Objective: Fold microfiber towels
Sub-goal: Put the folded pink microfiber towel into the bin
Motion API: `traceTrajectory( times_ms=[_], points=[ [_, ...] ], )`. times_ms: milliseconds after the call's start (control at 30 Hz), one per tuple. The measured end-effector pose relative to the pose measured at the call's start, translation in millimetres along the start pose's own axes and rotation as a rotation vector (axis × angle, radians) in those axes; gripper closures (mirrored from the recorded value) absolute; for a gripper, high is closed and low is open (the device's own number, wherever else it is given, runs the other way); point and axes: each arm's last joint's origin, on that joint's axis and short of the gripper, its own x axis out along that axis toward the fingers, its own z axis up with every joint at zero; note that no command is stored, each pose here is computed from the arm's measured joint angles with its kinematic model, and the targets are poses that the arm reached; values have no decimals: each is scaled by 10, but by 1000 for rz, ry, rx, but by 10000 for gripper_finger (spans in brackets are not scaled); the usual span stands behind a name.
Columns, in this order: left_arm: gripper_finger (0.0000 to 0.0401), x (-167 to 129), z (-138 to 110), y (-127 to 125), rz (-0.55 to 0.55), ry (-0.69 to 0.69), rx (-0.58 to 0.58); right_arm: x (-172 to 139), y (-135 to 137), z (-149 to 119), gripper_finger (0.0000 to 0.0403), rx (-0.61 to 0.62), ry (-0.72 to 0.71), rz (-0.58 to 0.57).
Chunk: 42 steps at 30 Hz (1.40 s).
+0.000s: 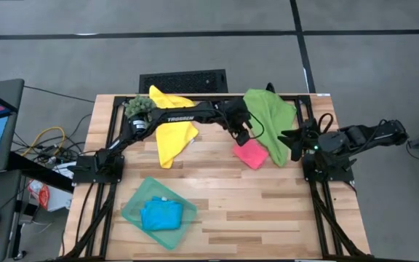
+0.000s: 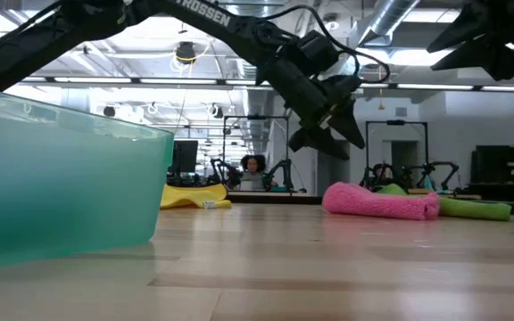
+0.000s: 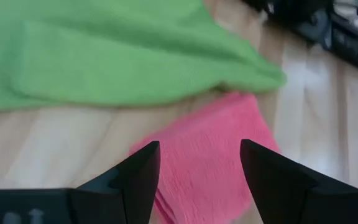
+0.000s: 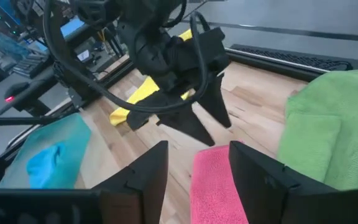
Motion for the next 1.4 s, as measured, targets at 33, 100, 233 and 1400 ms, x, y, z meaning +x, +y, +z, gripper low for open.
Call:
traceTrajectory(
  times_ms=[33, 100, 233, 1400],
  points=[
    [186, 0, 9, -4, 3, -9, -20, -6, -6, 0, 209, 1, 0, 1],
    [186, 0, 12, -10, -3, -13, -56, -13, -14, 0, 209, 1, 0, 2],
    [186, 7, 21, -32, 1, -29, -84, -14, -22, -10, 206, -7, 10, -3],
    [90, 457, -352, 20, 160, 104, -238, -15, -45, -57, 200, -67, 80, 7]
  ],
)
